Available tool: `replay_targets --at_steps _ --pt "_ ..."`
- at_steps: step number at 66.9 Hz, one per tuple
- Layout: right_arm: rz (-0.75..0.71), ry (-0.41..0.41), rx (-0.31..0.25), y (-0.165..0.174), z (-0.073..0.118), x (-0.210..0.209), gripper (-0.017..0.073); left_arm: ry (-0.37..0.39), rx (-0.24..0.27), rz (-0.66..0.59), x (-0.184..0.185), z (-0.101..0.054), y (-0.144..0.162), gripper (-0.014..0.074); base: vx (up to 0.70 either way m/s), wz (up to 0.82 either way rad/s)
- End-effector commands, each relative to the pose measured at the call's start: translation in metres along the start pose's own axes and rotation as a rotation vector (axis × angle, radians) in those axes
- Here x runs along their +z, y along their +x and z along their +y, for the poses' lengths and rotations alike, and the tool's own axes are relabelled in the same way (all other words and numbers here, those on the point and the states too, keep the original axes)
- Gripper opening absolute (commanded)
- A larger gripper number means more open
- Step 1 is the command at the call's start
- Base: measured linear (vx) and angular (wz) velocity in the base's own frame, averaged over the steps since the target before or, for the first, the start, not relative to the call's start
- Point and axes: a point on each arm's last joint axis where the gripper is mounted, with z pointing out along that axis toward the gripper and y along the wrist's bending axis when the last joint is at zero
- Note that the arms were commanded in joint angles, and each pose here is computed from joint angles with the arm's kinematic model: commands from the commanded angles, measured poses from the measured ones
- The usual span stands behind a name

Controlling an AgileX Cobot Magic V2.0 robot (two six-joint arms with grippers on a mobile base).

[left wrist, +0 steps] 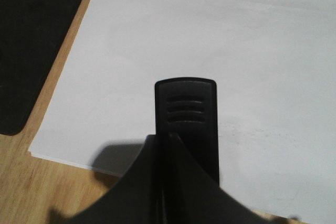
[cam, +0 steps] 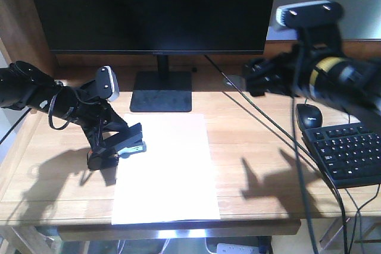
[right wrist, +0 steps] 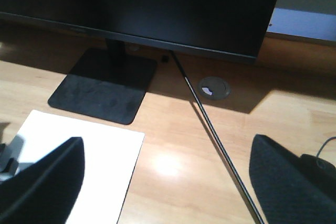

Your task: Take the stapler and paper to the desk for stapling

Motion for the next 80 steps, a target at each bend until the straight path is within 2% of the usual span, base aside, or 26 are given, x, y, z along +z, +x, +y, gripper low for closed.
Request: replay_targets --at_steps 1,15,41,58,75,80 --pt "-0.135 -0.054 -0.018 -0.008 0.0 -0.034 0.0592 -0.056 0.009 -0.069 -0.023 0.004 -0.024 -0.0007 0.0 0.0" --pt "-0.244 -0.086 -0.018 0.013 -0.006 -0.091 0.0592 -0.056 0.009 -0.069 -0.023 0.004 -0.024 -0.0007 0.0 0.0" --pt "-0.477 -0.081 -0.006 0.072 -0.022 -0.184 0.0592 -0.056 0.009 -0.069 -0.023 0.004 -0.024 -0.0007 0.0 0.0" --pt "-0.566 -0.069 0.001 0.125 -0.029 -0.205 0.0592 -0.056 0.009 -0.069 -0.023 0.004 -0.024 -0.0007 0.0 0.0" --pt "-0.636 -0.07 0.028 0.149 -0.032 -0.213 0.0592 -0.056 0.009 -0.069 -0.023 0.004 -0.024 -0.0007 0.0 0.0" --pt "-0.605 -0.068 0.069 0.155 -0.033 -0.21 0.0592 -0.056 0.009 -0.069 -0.023 0.004 -0.024 -0.0007 0.0 0.0"
